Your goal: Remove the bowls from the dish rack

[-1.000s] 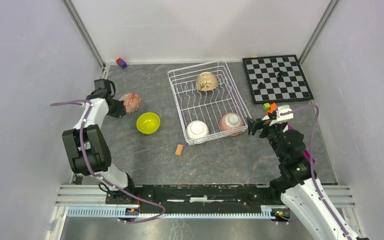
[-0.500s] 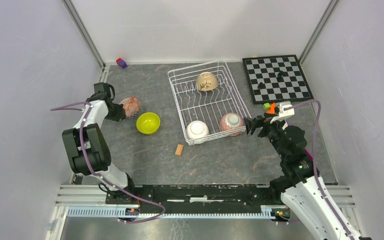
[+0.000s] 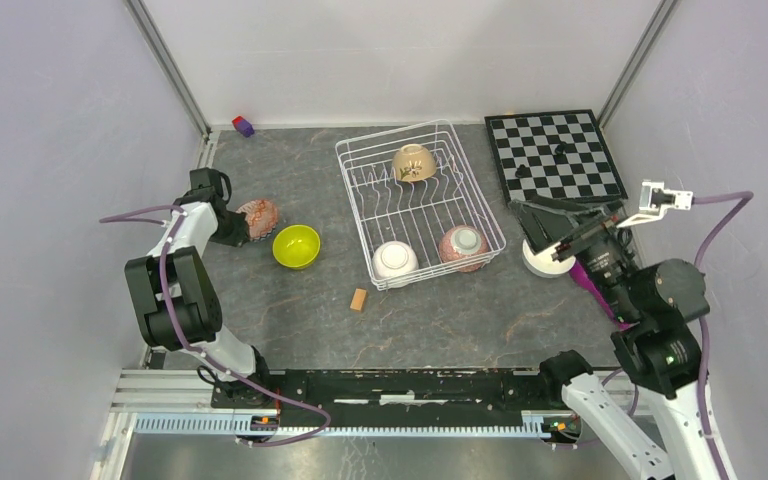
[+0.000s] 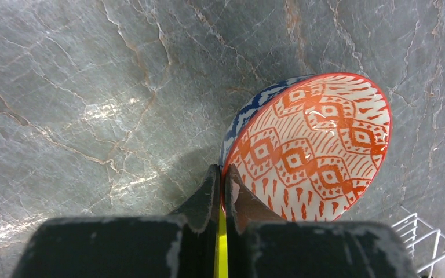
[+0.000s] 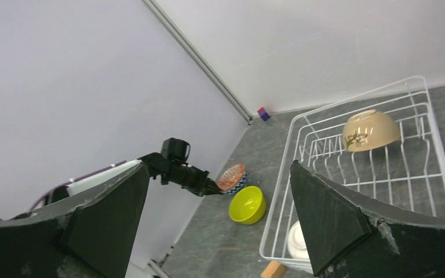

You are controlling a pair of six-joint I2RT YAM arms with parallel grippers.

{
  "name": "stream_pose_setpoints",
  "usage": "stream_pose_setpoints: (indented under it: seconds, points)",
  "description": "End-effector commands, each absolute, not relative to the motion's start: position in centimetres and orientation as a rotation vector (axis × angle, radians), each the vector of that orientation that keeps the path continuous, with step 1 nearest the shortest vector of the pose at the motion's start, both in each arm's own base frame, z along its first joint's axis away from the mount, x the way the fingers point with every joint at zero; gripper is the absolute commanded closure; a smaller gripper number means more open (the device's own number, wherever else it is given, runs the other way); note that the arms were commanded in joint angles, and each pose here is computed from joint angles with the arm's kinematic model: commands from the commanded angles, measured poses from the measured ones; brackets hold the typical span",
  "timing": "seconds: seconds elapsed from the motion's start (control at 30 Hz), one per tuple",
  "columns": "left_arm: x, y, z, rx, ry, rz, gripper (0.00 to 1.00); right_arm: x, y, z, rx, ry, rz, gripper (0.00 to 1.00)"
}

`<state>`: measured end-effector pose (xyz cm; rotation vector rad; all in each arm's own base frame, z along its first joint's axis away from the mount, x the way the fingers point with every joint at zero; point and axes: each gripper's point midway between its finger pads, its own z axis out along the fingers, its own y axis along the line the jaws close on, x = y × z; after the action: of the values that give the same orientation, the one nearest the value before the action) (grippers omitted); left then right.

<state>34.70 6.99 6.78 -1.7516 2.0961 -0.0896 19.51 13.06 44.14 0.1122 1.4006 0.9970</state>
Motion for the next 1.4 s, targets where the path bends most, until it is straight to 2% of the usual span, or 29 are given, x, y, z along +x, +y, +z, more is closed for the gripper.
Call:
stream_pose_setpoints:
  seconds: [0.0, 0.07, 0.37, 0.8, 0.87, 1.03, 1.17, 1.37]
  points:
    - [35.5, 8.1, 8.1, -1.782, 1.979, -0.083, 0.91, 18.5, 11.9, 44.2, 0.287, 1.336, 1.109, 0.02]
    - [35.6, 8.1, 8.3, -1.775, 1.98, -0.09, 0.86, 18.5, 11.4, 44.0, 0.303, 1.322, 1.088, 0.02]
    - [35.5, 7.9, 8.4, -1.773, 1.979, -0.103, 0.8, 20.5, 12.5, 41.0, 0.314, 1.441, 1.066, 0.02]
    - [35.8, 8.4, 10.4, -1.696, 1.955, -0.103, 0.43, 24.3, 9.5, 33.7, 0.336, 1.618, 0.665, 0.02]
    - [35.8, 8.6, 11.2, -1.677, 1.935, -0.1, 0.34, 24.7, 9.6, 32.7, 0.327, 1.645, 0.651, 0.02]
    - [36.0, 8.9, 13.9, -1.606, 1.921, -0.097, 0.26, 25.5, 10.1, 30.8, 0.298, 1.694, 0.625, 0.02]
    - [38.1, 6.4, 18.4, -1.351, 1.949, -0.193, 0.24, 26.1, 10.9, 29.2, 0.27, 1.748, 0.626, 0.02]
    - [40.3, -3.7, 24.6, -0.772, 2.119, -0.324, 0.23, 26.8, 12.0, 26.8, 0.236, 1.83, 0.636, 0.02]
